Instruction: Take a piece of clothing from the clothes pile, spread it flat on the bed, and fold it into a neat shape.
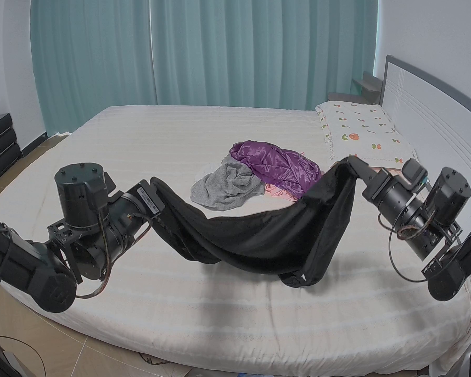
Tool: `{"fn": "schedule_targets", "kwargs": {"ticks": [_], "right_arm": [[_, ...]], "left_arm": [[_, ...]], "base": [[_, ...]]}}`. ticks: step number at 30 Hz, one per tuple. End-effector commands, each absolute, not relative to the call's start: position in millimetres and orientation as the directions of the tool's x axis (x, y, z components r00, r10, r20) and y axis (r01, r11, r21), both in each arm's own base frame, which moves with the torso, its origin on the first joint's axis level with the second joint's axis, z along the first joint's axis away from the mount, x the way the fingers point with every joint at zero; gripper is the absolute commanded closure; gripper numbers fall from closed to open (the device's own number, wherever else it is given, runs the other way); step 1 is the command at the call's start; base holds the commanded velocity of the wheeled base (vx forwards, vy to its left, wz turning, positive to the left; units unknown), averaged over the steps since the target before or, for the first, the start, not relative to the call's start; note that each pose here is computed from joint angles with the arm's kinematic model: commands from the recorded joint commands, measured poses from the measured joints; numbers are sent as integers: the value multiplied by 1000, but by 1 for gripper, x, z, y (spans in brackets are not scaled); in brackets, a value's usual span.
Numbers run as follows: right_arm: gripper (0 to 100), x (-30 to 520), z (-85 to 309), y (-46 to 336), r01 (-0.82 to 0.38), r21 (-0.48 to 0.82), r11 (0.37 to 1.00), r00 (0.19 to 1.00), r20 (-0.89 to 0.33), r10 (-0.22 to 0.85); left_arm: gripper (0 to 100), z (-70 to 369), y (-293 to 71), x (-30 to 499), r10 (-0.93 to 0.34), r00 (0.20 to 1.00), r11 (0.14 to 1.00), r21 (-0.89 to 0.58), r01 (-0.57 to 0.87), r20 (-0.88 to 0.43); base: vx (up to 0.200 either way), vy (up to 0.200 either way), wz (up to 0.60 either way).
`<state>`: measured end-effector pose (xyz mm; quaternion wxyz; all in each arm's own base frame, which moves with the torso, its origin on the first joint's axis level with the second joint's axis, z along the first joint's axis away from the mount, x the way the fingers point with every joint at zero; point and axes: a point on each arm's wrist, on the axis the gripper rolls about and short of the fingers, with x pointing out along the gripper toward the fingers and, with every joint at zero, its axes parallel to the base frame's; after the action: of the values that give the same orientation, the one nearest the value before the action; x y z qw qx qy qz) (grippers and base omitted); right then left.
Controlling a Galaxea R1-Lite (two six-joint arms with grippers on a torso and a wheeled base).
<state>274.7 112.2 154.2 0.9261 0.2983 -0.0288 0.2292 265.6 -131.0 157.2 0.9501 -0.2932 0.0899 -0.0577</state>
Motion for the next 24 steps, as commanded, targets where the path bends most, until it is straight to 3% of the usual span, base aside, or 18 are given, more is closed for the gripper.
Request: {"fn": "schedule_targets", "kwargs": {"ticks": [1, 18, 24], "right_arm": [[100, 269, 112, 120, -348, 669, 657, 899, 38, 437], [100, 260, 101, 112, -295, 672, 679, 908, -23, 418], [100, 257, 99, 111, -286, 672, 683, 908, -38, 418]], "left_arm": [[100, 127, -131, 256, -166, 955, 820, -573, -5, -247], [100, 100, -123, 239, -194, 913, 798, -599, -66, -358], [100, 100, -121, 239, -193, 914, 768, -634, -86, -357]], "base": [[0, 0, 0], [0, 0, 0], [-200, 0, 0]]}}
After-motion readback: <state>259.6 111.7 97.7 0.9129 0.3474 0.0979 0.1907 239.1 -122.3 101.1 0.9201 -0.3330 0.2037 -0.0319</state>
